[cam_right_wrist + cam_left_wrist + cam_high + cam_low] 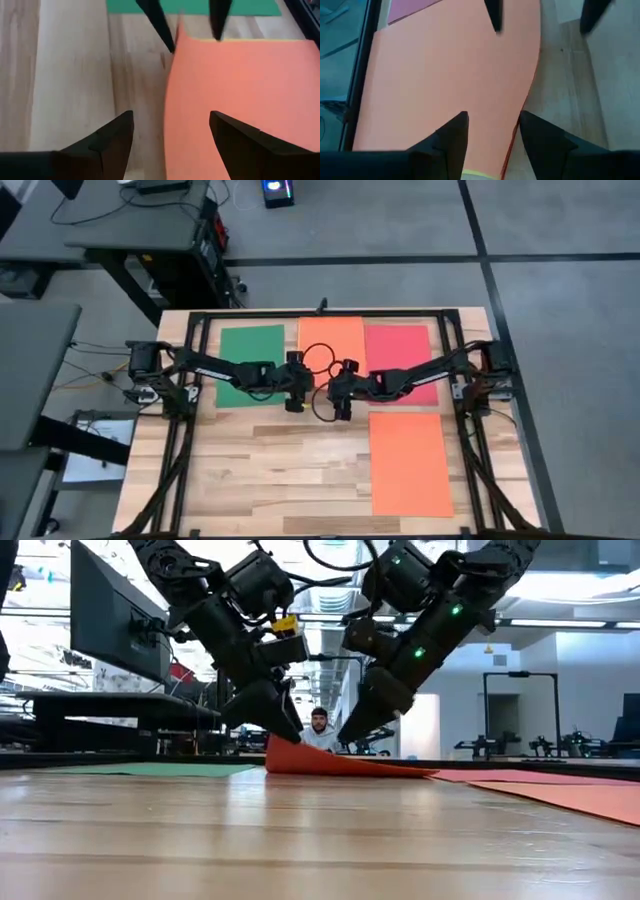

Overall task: Organize paper
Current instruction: Put the orange paper on the bottom left of the table

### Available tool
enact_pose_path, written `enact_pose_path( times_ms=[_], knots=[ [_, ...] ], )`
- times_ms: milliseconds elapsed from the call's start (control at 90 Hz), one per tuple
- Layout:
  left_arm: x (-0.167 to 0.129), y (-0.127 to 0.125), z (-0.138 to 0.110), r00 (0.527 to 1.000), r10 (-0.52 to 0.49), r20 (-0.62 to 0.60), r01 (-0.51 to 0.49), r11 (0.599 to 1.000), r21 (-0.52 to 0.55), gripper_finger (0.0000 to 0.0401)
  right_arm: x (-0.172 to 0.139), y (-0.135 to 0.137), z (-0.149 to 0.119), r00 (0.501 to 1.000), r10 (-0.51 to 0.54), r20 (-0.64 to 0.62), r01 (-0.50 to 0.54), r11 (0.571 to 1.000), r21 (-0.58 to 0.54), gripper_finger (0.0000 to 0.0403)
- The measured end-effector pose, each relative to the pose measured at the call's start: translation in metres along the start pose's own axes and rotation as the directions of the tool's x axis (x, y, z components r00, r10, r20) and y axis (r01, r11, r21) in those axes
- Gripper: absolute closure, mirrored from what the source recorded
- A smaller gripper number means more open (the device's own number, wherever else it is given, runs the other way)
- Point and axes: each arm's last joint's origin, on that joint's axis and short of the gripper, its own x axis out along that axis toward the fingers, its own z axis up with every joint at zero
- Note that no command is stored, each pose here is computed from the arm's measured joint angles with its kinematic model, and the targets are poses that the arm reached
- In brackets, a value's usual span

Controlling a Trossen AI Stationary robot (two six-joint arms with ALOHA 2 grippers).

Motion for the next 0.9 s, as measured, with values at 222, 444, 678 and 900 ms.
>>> enact_pose_path(
  times_ms=[222,444,678,900],
  knots=[
    [0.0,0.0,-0.001,1.0,-0.001,-0.006,0.001,1.0,0.0,0.0241,0.029,0.01,-0.008,1.0,-0.003,-0.031,0.001,0.999,-0.043,0.0154],
    [0.0,0.0,-0.001,1.0,-0.001,-0.011,0.001,1.0,-0.002,0.0241,0.032,0.009,-0.004,0.998,-0.042,-0.052,0.04,0.998,-0.049,0.0164],
    [0.0,-0.001,-0.004,0.999,-0.013,-0.039,0.013,1.0,-0.008,0.0241,0.033,0.005,-0.005,0.994,-0.082,-0.072,0.078,0.995,-0.055,0.0253],
    [-0.024,0.009,0.0,0.991,-0.051,-0.126,0.045,0.998,-0.052,0.0241,0.034,0.001,-0.006,0.993,-0.09,-0.08,0.087,0.995,-0.04,0.0376]
  ],
)
